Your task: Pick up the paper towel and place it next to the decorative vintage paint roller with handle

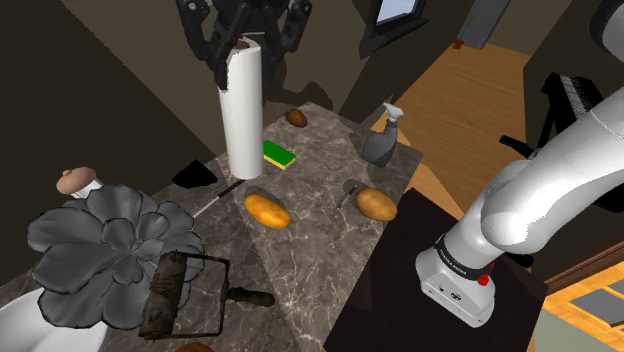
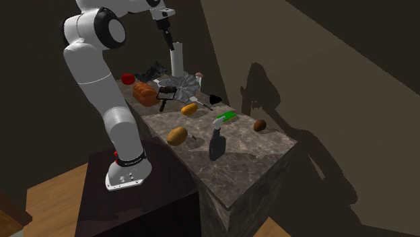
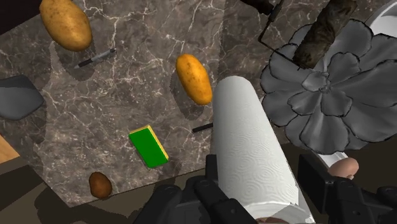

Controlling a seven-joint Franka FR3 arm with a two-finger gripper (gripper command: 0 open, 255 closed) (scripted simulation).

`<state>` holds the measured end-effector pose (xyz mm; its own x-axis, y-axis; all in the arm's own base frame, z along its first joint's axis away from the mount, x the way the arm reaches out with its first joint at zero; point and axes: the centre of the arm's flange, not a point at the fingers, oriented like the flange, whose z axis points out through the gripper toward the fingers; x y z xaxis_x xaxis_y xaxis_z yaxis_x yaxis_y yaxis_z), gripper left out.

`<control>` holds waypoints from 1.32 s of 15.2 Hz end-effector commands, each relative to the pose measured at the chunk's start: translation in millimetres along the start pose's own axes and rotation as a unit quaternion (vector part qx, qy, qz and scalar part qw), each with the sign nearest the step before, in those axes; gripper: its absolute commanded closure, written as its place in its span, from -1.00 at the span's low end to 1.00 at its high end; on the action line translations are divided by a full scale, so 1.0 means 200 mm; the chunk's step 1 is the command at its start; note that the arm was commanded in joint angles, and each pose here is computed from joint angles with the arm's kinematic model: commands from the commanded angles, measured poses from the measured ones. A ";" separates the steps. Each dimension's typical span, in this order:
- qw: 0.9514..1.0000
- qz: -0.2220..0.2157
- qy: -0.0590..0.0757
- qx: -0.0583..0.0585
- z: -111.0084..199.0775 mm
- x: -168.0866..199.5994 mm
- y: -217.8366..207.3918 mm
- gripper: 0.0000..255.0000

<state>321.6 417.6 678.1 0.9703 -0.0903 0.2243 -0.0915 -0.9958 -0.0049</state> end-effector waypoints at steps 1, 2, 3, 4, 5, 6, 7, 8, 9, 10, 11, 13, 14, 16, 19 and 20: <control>1.000 0.001 0.000 0.000 0.04 -0.01 -0.01 1.00; 1.000 0.001 0.000 0.000 0.07 -0.02 -0.01 1.00; 1.000 0.001 0.000 0.000 0.10 -0.02 -0.01 1.00; 1.000 0.001 0.000 0.000 0.12 -0.03 -0.01 1.00; 1.000 0.001 0.000 0.000 0.15 -0.04 -0.01 1.00; 1.000 0.001 0.000 0.000 0.17 -0.04 -0.01 1.00; 1.000 0.001 0.000 0.000 0.20 -0.05 -0.01 1.00; 1.000 0.001 0.000 0.000 0.22 -0.05 -0.01 1.00; 1.000 0.001 0.000 0.000 0.25 -0.06 -0.01 1.00; 1.000 0.001 0.000 0.000 0.28 -0.07 -0.01 1.00; 1.000 0.001 0.000 0.000 0.30 -0.07 -0.01 1.00; 1.000 0.001 0.000 0.000 0.35 -0.08 -0.01 1.00; 1.000 0.001 0.000 0.000 0.38 -0.09 -0.01 1.00; 1.000 0.001 0.000 0.000 0.43 -0.10 -0.01 1.00; 1.000 0.001 0.000 0.000 0.51 -0.12 -0.01 1.00; 1.000 0.001 0.000 0.000 0.53 -0.12 -0.01 1.00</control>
<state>320.8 419.7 574.8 0.9702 -0.0913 0.2243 -0.0925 -0.9957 -0.0052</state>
